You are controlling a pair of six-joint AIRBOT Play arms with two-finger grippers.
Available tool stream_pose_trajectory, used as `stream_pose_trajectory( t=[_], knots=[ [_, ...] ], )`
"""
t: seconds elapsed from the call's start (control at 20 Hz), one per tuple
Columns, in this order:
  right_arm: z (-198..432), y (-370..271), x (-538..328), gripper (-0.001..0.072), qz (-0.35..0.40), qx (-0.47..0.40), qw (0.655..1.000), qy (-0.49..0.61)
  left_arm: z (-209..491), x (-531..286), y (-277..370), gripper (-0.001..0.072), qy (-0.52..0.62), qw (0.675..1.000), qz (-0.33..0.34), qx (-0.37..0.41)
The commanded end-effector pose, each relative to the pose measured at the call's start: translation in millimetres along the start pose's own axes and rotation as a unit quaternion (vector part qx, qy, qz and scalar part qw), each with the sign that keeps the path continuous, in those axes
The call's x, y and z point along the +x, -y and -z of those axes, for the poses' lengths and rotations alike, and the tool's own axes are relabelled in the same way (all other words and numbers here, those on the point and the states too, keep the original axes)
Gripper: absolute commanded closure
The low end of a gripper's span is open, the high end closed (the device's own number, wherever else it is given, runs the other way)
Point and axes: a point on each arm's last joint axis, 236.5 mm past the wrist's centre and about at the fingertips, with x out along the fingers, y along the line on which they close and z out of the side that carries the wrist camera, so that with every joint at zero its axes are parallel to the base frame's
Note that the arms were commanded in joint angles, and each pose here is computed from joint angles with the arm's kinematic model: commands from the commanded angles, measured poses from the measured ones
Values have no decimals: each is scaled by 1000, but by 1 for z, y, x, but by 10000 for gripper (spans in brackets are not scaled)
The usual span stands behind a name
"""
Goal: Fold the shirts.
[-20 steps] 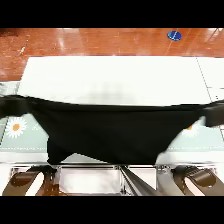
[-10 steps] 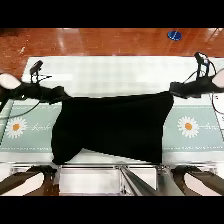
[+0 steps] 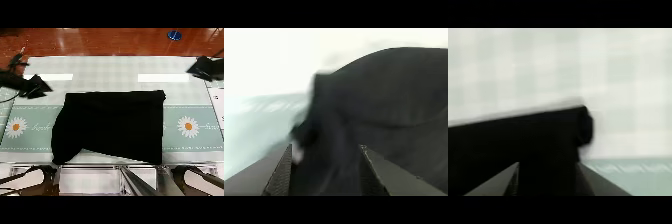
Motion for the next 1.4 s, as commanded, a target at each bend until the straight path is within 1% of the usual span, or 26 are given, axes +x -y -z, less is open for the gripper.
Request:
stream_pose_trajectory(
  t=[0.0,0.05,0.15,0.25,0.35,0.45,0.55,0.75,0.9,1.0,1.1,1.15,1.2,1.25,1.35],
  knots=[
    [52,44,-11,308,50,19,998,-13,39,-17,-58,202,15,991,-1,-135],
    [79,51,4,315,53,34,998,-16,58,-12,-73,202,10,983,7,-184],
    [134,54,33,315,36,67,996,-35,80,-3,-88,202,7,969,34,-243],
    [175,35,51,314,-15,84,994,-62,89,5,-93,202,3,967,45,-252],
    [199,11,59,314,-75,78,991,-75,92,11,-94,202,0,969,43,-245],
    [215,6,64,314,-90,79,989,-92,94,17,-92,202,-8,972,44,-230],
    [221,7,66,314,-90,82,988,-99,102,26,-88,202,-36,978,51,-199],
    [220,6,66,314,-92,85,987,-95,130,54,-88,203,-120,976,29,-178],
    [198,17,53,314,-75,89,991,-72,146,69,-82,202,-171,975,13,-143],
    [183,42,34,314,-43,99,992,-58,154,79,-79,203,-198,971,8,-130],
    [209,78,24,314,10,119,988,-101,157,88,-78,207,-210,970,5,-125],
    [222,87,26,314,31,143,982,-118,155,91,-79,285,-207,971,1,-124],
    [235,83,33,314,25,151,979,-134,154,94,-79,506,-205,971,-1,-120],
    [253,77,41,314,15,151,976,-159,152,96,-79,691,-202,973,-3,-115],
    [289,66,54,314,0,156,966,-206,152,96,-78,689,-202,973,-3,-113]
  ],
)
